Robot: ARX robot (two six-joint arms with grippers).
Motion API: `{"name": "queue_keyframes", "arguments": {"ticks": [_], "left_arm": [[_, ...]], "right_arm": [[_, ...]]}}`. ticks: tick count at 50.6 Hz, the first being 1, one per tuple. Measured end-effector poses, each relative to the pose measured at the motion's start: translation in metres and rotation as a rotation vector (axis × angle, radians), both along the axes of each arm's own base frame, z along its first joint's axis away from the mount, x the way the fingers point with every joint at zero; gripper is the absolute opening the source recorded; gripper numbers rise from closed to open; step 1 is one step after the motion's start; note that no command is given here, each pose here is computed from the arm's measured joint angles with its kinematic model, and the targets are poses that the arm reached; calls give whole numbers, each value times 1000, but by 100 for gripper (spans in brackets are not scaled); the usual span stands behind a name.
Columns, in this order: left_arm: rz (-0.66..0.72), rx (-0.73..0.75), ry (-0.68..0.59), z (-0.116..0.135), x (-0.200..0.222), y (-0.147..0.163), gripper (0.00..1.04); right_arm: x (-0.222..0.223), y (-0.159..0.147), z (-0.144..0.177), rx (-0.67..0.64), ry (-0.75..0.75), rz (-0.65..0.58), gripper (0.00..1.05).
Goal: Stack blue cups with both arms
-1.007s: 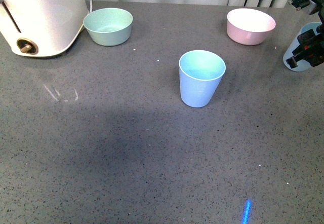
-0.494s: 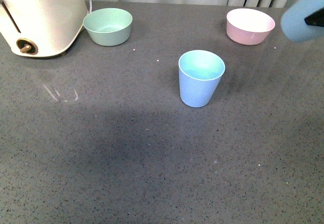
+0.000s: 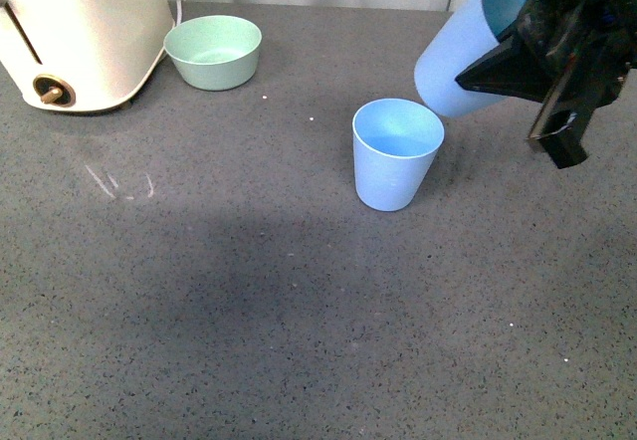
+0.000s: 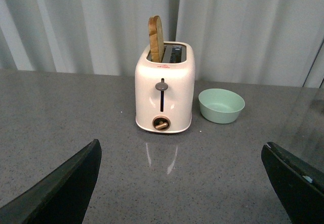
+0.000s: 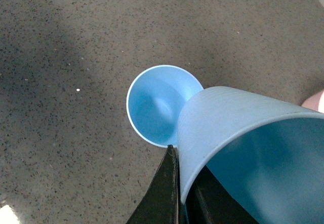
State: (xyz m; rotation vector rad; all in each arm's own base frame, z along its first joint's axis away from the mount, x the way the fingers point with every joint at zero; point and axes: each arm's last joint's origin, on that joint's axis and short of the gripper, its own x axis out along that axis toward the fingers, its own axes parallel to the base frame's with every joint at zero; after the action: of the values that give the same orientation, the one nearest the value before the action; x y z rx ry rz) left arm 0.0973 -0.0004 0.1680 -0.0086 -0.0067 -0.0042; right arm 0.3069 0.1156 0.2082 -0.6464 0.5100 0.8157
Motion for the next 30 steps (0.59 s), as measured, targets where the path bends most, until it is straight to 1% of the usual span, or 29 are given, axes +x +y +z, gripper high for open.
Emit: {"name": "queue_keyframes", "arguments": {"ticks": [13,23,27,28,30], "left_arm": [[0,0,0,0,0,0,96],[0,0,0,0,0,0,96],[0,0,0,0,0,0,96],[0,0,0,0,0,0,96],[0,0,0,0,0,0,96]], "right_arm": [[0,26,-13,-25,7,49,2],[6,32,-30,-62,23,24,2],[9,33,-34,-58,23,10,15],[10,33,-34,-51,21,5,21],[11,33,-32,-42,15,-2,28]]}}
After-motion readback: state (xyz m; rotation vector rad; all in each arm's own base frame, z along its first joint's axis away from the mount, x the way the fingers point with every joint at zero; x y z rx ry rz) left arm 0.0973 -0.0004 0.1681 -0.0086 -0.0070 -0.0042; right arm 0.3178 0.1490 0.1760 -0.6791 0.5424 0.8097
